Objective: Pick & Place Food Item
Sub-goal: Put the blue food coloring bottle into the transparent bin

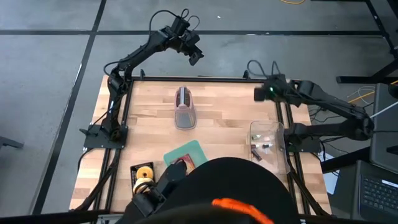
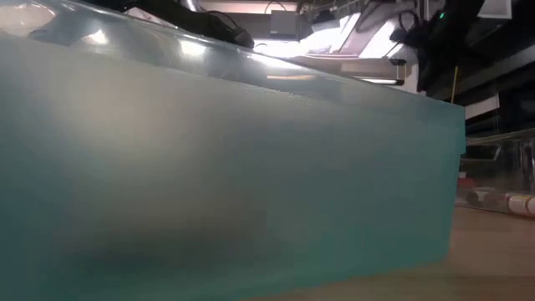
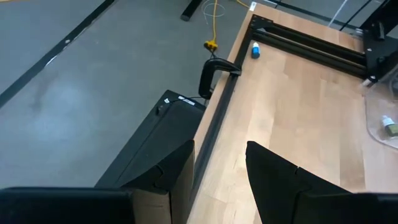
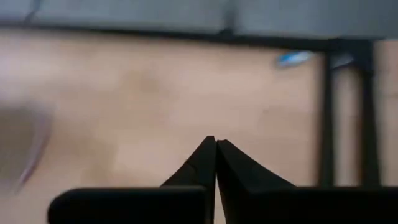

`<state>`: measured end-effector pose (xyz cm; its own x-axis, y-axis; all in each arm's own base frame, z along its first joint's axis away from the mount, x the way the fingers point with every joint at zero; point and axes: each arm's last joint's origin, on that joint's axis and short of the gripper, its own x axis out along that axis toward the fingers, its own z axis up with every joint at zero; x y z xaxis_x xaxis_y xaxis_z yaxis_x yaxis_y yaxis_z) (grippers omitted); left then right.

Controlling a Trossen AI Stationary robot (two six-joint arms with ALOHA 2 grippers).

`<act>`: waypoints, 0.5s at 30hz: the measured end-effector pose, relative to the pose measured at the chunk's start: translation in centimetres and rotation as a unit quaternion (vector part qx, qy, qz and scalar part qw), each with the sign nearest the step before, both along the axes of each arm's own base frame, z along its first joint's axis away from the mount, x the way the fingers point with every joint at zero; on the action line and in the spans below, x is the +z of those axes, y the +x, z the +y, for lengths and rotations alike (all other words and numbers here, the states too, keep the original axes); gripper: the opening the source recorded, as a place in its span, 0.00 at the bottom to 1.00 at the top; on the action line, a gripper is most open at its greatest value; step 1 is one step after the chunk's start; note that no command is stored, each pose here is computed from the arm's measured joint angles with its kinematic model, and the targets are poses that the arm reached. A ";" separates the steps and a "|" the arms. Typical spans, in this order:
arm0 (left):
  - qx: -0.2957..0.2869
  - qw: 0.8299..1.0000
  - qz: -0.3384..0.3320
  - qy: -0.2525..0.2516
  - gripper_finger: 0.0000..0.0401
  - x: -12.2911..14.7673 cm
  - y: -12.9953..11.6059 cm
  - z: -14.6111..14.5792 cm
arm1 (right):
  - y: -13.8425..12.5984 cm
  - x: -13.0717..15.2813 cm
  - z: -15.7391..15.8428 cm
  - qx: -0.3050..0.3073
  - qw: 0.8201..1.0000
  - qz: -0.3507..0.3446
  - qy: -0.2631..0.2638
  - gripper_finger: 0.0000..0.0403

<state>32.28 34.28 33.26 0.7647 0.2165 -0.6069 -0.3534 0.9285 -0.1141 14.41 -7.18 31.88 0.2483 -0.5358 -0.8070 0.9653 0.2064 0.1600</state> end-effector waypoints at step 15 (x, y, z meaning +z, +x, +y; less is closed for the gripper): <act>0.010 1.000 0.002 0.010 0.35 0.0 -1.2 1.0 | -1.0 -4.6 -13.7 -0.120 0.991 0.029 0.045 0.00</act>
<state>31.13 35.32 33.30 0.7579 0.2426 -0.6056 -0.3716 0.9235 -0.0951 13.38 -20.88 27.28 0.0742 -0.4990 -0.8634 0.9929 -0.0435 0.1105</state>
